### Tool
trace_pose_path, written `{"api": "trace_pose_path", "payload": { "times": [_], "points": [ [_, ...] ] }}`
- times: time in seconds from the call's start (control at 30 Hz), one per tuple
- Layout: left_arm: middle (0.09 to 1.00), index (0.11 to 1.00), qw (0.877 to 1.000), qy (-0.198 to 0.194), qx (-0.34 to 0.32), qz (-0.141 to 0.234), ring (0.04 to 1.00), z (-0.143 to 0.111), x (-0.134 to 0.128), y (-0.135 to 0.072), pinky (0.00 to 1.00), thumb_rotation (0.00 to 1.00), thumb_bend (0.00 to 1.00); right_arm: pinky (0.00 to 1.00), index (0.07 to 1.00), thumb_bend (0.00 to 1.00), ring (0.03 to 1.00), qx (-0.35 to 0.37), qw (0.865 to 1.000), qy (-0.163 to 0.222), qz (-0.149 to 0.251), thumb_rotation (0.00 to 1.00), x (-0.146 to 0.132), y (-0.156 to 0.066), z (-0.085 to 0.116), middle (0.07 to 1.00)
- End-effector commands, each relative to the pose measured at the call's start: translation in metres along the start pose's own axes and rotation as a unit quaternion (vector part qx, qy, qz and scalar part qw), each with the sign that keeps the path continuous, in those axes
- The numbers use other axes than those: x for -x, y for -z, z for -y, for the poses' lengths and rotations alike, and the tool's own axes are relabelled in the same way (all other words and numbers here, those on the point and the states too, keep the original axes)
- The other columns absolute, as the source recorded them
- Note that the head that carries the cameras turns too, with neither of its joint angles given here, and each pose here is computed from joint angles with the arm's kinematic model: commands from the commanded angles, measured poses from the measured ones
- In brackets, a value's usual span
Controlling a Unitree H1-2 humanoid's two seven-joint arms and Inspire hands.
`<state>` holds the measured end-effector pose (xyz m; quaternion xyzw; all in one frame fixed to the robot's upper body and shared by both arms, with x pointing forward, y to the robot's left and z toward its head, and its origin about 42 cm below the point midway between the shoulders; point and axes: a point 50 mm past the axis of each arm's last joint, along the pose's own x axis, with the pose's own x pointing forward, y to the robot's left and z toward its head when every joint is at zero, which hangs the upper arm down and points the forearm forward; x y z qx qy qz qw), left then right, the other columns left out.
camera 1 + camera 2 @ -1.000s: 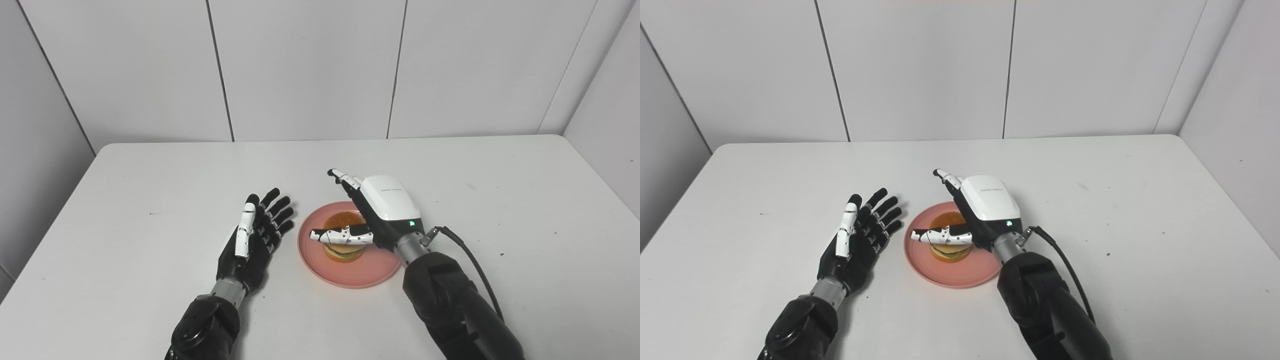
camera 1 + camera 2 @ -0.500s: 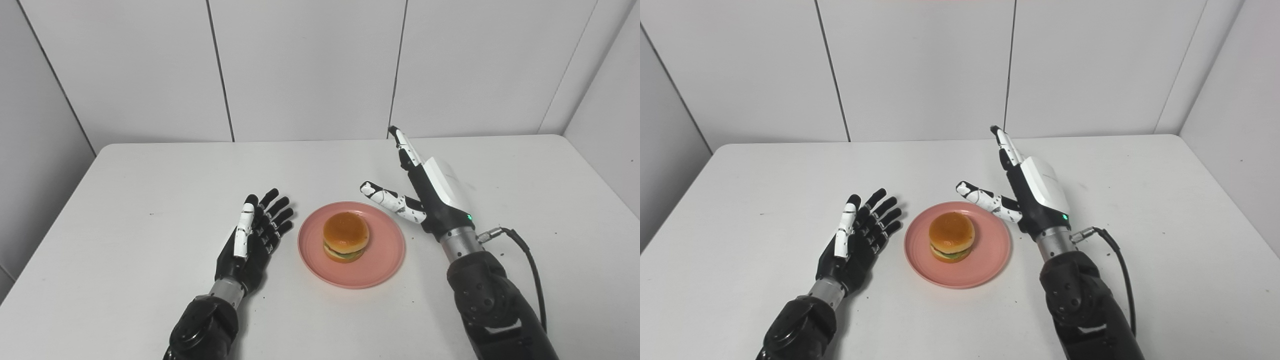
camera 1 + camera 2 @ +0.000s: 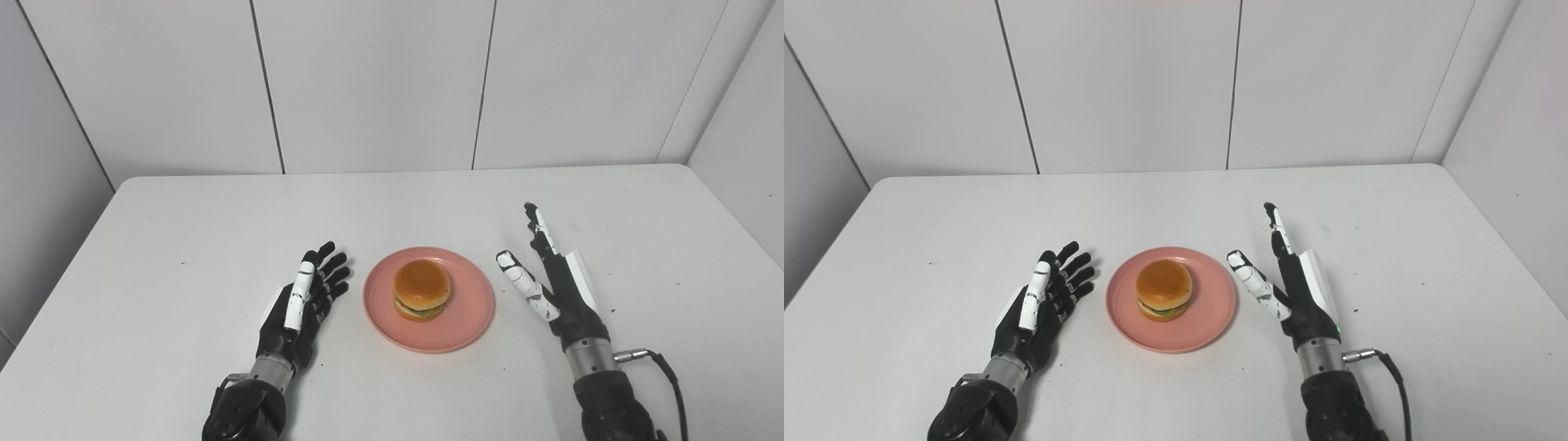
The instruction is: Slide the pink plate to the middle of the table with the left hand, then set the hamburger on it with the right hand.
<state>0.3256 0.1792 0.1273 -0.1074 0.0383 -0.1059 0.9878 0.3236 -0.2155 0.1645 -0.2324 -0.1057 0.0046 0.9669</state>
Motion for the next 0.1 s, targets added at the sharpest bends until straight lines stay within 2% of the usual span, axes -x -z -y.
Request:
{"api": "trace_pose_path", "payload": {
  "times": [0.0,0.07],
  "points": [
    [0.937,0.933,0.999,0.001,-0.033,0.037,0.929,-0.0015,0.0025,-0.0115,0.94,1.00,0.58,0.94,1.000,0.56,0.988,-0.009,0.998,0.023,0.057,1.00,-0.0032,-0.0099,0.0023,1.000],
    [0.948,0.944,0.998,0.000,-0.055,0.039,0.940,-0.0043,0.0090,-0.0102,0.96,1.00,0.59,0.95,1.000,0.56,0.991,-0.026,0.998,0.021,0.046,1.00,0.0039,-0.0029,-0.0024,1.000]
  ]
}}
